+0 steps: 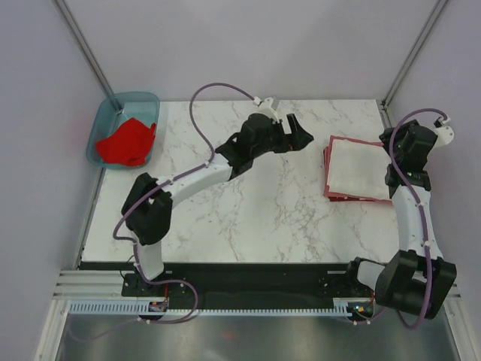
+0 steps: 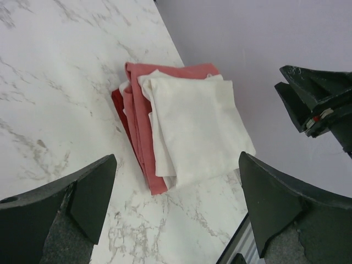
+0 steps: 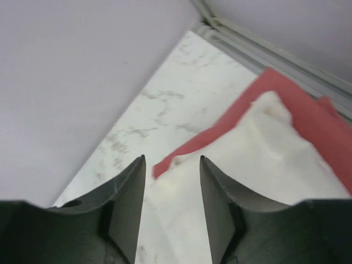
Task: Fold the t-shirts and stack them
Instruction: Neatly place the folded tshirt to the corner, then reset both grippers
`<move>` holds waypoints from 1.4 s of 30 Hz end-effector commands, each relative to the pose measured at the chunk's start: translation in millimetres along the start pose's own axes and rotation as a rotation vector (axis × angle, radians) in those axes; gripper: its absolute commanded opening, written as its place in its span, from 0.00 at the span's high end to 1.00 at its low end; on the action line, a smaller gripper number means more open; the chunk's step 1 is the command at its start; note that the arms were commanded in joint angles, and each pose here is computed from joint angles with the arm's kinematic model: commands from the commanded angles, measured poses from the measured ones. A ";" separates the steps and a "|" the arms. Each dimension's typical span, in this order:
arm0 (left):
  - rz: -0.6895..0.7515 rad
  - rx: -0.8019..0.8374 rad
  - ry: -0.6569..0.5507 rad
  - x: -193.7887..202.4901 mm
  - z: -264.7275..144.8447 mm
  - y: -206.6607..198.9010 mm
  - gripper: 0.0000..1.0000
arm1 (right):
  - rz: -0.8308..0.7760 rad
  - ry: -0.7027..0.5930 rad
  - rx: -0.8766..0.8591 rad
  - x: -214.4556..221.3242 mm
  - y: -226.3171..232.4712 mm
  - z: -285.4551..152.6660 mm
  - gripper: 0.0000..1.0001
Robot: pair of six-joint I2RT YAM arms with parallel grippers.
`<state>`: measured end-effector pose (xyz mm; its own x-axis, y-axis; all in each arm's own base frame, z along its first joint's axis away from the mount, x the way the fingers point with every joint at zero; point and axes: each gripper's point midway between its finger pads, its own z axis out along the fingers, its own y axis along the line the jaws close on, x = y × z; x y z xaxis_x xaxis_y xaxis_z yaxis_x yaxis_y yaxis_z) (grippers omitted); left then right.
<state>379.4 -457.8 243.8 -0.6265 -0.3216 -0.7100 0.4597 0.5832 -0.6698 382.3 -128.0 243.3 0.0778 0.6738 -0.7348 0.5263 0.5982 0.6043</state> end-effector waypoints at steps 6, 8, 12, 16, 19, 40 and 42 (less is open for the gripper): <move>-0.032 -0.206 -0.034 -37.4 -101.0 55.6 0.00 | -0.247 0.142 -0.317 33.4 99.9 -60.9 0.31; 0.002 -0.259 -0.025 -29.7 -125.8 69.3 0.00 | -0.303 0.214 -0.357 64.1 106.3 -74.3 0.25; 0.054 -0.377 -0.027 -13.1 -166.4 105.8 0.00 | -0.429 0.293 -0.406 118.8 109.3 -92.2 0.10; 0.056 -0.478 -0.032 3.2 -201.4 148.5 0.00 | -0.544 0.336 -0.417 166.8 114.3 -104.1 0.02; 0.062 -0.583 -0.044 19.1 -227.4 186.8 0.00 | -0.672 0.345 -0.527 223.9 146.4 -150.6 0.02; 0.053 -0.492 -0.116 36.3 -235.5 195.4 0.00 | -0.601 0.308 -0.530 266.4 127.5 -167.6 0.02; 0.055 -0.492 -0.120 35.5 -236.3 195.3 0.00 | -0.597 0.304 -0.539 264.2 129.1 -169.3 0.02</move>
<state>286.6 -175.8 117.1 -0.5752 -0.3492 -0.7398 0.0735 0.8786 -0.4719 324.8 206.7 166.2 -0.4056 0.1774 -0.8967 -0.0996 0.9666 0.2363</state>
